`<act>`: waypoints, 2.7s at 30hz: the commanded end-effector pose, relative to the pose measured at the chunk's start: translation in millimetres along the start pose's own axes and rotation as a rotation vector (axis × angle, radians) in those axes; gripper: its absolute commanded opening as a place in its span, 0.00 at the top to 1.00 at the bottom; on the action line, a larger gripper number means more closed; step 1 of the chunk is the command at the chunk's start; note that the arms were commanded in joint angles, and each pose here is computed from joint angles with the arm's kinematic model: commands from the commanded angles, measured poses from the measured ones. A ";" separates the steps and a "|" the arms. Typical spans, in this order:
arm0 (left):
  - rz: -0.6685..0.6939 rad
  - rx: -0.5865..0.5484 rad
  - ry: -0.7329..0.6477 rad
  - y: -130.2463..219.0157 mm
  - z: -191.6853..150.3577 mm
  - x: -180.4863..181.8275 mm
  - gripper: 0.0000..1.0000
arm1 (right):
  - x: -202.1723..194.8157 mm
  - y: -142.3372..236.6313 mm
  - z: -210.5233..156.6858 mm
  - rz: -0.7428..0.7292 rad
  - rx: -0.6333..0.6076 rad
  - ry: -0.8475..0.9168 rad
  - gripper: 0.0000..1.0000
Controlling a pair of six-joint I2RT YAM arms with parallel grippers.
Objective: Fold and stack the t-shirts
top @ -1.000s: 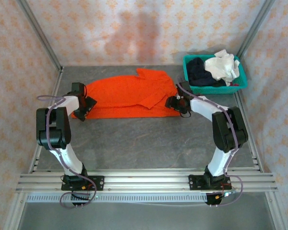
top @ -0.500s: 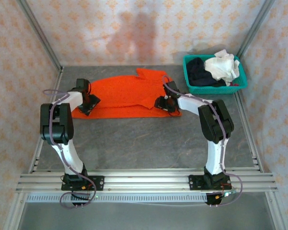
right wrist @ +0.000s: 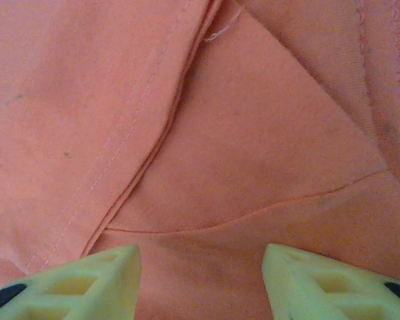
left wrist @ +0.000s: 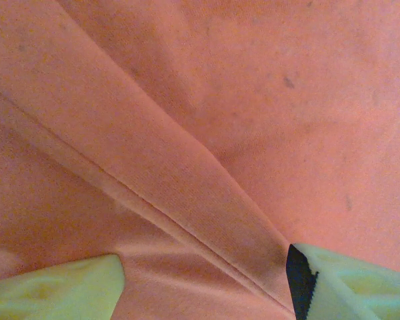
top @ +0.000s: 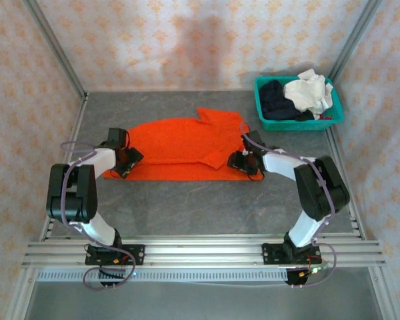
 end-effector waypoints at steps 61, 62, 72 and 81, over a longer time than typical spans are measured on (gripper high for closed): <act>0.034 -0.141 0.288 13.5 76.3 -4.7 0.19 | 108.0 26.4 -17.8 -0.150 -0.122 1.012 0.44; 0.035 -0.136 0.292 11.3 77.6 -6.4 0.19 | 107.5 25.7 -20.9 -0.134 -0.105 1.019 0.43; 0.028 -0.134 0.290 10.7 82.4 -12.5 0.18 | 72.4 25.5 -3.0 -0.240 -0.046 0.614 0.45; -0.015 -0.150 0.219 41.6 74.5 -12.6 0.13 | 73.3 26.0 -35.0 -0.027 0.117 0.283 0.57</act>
Point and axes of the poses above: each hand's point on the last joint's axis, 136 mm out from that joint toward the fingers, its own y axis back along the fingers, its own x axis along the line the jaws close on, z = x × y, the point moved 7 cm from there along y, back along the fingers, and after that the axes turned 8 degrees about y, right-handed, at the moved point
